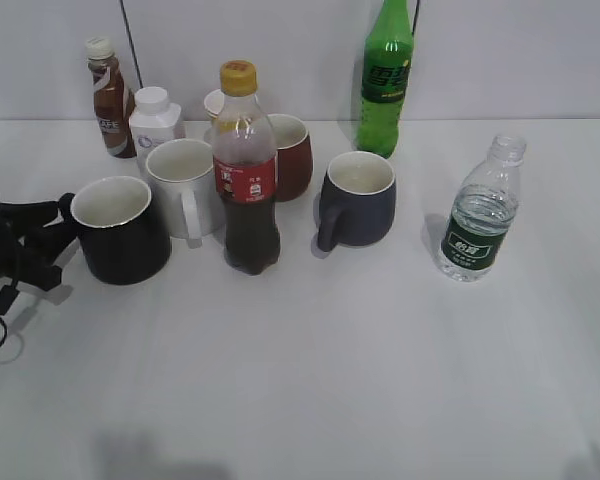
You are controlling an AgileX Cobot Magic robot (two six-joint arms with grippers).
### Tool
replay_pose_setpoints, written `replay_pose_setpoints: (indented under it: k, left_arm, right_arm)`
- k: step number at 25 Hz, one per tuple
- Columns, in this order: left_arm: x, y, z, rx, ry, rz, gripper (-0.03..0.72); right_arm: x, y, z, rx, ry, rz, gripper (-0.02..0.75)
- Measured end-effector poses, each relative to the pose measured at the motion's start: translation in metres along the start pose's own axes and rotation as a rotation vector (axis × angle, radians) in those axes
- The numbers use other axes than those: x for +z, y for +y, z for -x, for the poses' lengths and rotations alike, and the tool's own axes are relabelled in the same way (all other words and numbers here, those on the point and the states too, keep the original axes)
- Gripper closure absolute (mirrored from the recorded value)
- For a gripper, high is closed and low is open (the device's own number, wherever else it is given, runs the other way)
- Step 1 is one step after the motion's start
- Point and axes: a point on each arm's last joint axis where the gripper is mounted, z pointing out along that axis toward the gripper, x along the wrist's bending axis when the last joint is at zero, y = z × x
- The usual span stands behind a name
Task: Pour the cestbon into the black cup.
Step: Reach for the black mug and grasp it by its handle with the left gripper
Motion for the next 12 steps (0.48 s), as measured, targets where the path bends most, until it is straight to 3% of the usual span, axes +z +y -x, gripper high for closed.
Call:
replay_pose_setpoints:
  k: [12]
  left_arm:
    - [0.026,0.017,0.008,0.058,-0.041,0.054,0.375]
  right_arm:
    - [0.000,0.000,0.000,0.000,0.000,0.000,0.148]
